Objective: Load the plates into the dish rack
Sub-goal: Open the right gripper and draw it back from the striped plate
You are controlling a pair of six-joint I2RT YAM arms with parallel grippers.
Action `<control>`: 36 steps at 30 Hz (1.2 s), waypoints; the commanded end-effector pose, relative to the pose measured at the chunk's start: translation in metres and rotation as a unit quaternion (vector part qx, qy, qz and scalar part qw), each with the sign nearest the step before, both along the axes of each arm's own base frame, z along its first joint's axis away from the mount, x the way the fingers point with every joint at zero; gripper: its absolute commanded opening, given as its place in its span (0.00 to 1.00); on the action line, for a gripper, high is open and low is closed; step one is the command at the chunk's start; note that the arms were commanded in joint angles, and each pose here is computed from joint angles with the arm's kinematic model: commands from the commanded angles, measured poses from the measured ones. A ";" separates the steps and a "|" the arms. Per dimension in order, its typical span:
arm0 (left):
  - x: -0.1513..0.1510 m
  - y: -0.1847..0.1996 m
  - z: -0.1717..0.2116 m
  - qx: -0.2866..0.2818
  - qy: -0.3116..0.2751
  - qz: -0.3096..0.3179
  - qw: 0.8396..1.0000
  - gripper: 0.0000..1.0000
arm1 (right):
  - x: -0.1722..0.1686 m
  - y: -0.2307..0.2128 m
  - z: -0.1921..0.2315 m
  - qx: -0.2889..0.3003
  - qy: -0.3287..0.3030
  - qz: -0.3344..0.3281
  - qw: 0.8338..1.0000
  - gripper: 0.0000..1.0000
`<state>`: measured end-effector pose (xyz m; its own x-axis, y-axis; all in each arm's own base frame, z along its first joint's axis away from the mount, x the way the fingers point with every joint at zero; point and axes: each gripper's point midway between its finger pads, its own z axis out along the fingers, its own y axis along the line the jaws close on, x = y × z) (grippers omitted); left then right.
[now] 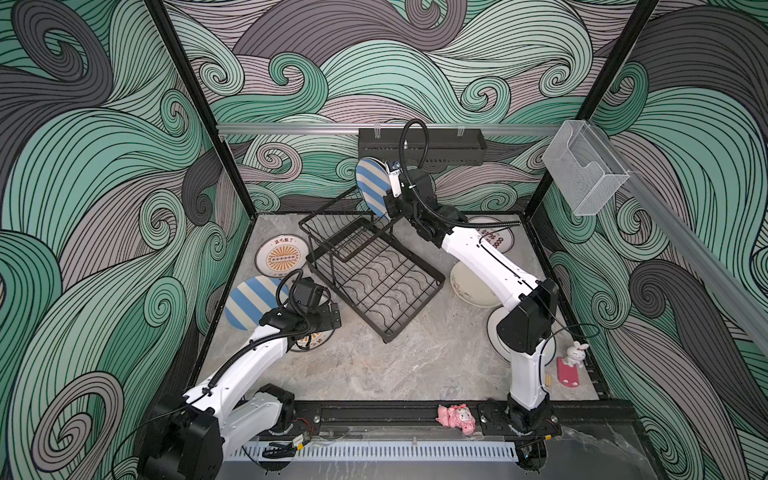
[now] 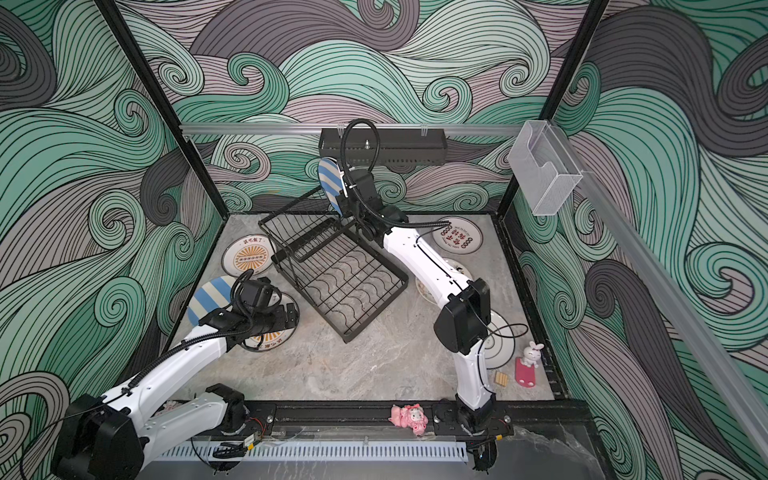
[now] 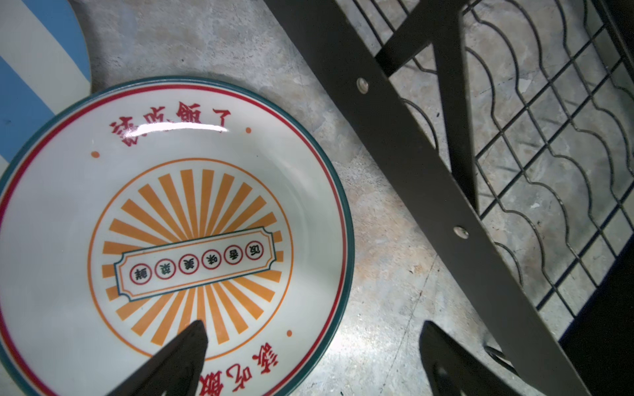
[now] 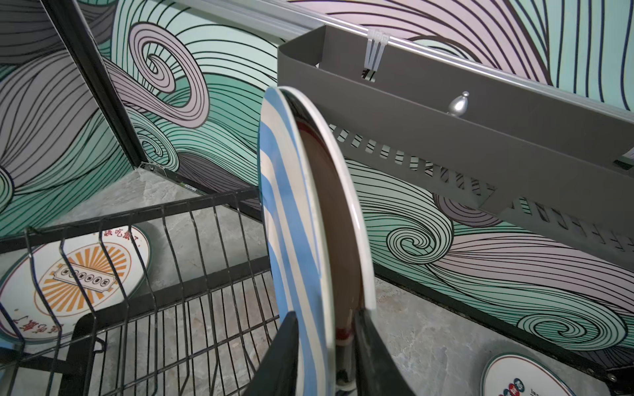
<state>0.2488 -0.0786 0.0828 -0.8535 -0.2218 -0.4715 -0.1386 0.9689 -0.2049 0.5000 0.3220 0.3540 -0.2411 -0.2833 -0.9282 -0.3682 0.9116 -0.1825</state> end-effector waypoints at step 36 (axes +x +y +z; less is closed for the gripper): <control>0.013 -0.026 -0.010 -0.039 0.056 -0.037 0.997 0.99 | -0.269 -0.076 -0.104 0.220 0.226 0.108 0.943 0.84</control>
<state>0.2499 -0.0910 0.0593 -0.9134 -0.1933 -0.3583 -0.1244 0.9705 -0.2064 0.2384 0.2404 0.2408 -0.6134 -0.0727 -0.7864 -0.5246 0.7819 0.3369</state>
